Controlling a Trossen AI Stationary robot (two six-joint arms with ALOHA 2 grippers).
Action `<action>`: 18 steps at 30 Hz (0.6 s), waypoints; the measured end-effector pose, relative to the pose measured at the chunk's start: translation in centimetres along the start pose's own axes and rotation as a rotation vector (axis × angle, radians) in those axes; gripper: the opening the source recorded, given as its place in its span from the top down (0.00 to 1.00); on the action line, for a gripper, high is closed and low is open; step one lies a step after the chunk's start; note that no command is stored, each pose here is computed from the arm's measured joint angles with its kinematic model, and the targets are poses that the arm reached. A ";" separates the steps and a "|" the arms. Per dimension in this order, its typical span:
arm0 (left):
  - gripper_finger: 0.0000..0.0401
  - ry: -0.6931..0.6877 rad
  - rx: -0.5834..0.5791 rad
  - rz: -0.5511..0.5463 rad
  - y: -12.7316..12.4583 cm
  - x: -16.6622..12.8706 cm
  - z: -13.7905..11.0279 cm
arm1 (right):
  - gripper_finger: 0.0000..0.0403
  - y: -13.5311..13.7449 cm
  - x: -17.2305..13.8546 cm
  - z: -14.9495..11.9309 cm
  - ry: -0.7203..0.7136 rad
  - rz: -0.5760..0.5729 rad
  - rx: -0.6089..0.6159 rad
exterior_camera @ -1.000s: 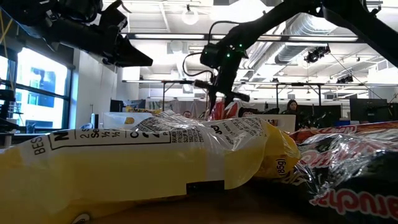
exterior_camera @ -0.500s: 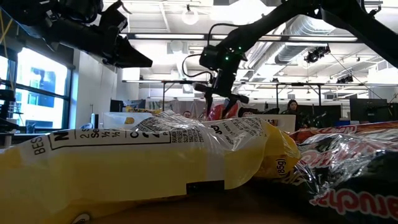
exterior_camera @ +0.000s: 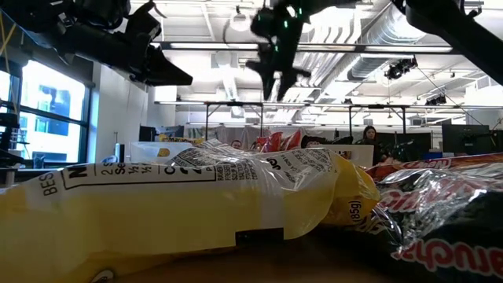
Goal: Sort Maruchan noodles
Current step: Put the top right yellow noodle pack into the transparent bin
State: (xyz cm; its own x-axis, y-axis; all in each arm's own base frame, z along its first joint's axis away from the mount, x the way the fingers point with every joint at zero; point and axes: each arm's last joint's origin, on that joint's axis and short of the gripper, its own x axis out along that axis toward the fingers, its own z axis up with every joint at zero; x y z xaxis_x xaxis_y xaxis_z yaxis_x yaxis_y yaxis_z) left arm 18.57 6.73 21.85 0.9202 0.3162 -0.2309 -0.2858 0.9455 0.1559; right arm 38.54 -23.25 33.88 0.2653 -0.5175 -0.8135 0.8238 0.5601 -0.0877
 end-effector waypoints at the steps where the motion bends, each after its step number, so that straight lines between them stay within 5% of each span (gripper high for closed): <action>1: 0.68 0.001 -0.004 0.000 0.0 0.0 0.0 | 0.64 0.4 -0.7 0.0 -0.008 -0.003 -0.054; 6: 0.68 0.016 -0.020 -0.002 0.0 0.0 -0.1 | 0.96 2.7 -1.5 -0.9 -0.091 0.033 -0.205; 11: 0.68 0.034 -0.034 -0.005 -0.1 0.0 -0.3 | 0.98 4.7 0.7 -3.3 -0.194 0.101 -0.257; 18: 0.68 0.063 -0.055 -0.015 -0.2 0.0 -0.6 | 1.00 5.3 2.6 -9.8 -0.412 0.254 -0.222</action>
State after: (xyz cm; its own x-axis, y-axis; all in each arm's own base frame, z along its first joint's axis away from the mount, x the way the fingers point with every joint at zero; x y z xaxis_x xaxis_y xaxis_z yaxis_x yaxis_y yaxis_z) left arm 18.49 6.55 21.24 0.9062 0.3047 -0.2933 -0.2882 0.9524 0.0991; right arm 38.72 -15.26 25.61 0.6547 -0.5337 -0.5353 0.5935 0.8015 -0.0732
